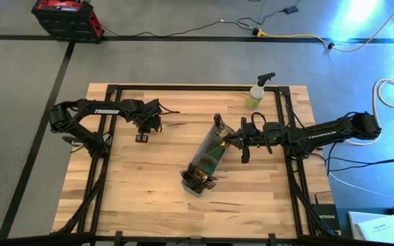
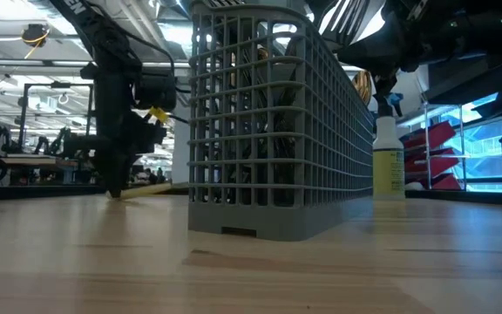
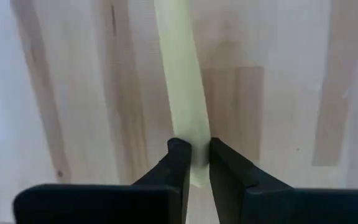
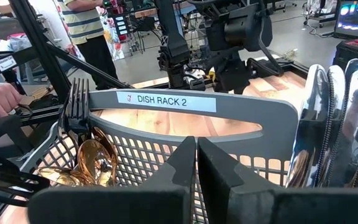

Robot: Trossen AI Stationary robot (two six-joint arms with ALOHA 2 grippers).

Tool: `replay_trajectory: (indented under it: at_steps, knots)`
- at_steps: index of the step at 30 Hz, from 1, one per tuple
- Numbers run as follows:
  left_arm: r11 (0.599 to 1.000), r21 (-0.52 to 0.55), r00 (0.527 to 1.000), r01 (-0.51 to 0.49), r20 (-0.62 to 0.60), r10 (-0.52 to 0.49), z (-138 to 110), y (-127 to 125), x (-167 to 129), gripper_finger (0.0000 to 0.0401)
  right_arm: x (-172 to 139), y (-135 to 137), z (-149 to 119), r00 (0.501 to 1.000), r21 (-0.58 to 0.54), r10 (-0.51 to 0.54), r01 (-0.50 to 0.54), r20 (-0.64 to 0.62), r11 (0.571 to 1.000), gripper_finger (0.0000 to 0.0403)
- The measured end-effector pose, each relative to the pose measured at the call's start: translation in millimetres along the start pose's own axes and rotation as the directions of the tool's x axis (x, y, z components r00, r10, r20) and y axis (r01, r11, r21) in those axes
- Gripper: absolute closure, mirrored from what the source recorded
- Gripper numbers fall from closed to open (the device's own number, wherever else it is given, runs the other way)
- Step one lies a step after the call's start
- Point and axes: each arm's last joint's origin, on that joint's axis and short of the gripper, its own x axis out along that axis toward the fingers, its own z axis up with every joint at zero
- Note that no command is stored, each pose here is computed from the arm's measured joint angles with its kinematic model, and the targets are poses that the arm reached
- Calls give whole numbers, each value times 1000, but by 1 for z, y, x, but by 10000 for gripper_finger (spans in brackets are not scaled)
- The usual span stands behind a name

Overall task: Sort silverware
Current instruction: Put the table knife into the silverware tray

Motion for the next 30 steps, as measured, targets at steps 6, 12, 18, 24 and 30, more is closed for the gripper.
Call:
replay_trajectory:
  at_steps: [6, 12, 18, 24, 30]
  knots:
    - [999, -19, 999, 41, -12, -41, 2, 1, -6, 397, 0, 0, 0, 1000, 0, 0, 0, 0, 1000, 403]
    - [999, -24, 999, 41, -14, -41, 5, 1, -9, 399, 0, 0, 0, 1000, 0, 0, 0, 0, 1000, 403]
    - [999, -38, 999, 34, -13, -35, 5, 1, -9, 399, 0, 0, 0, 1000, 0, 0, 0, 0, 1000, 403]
    - [998, -47, 999, 32, -13, -33, 5, 1, -9, 400, 0, 0, 0, 1000, 0, 0, 0, 0, 1000, 403]
    - [998, -50, 999, 33, -14, -34, 5, 1, -10, 400, 0, 0, 0, 1000, 0, 0, 0, 0, 1000, 403]
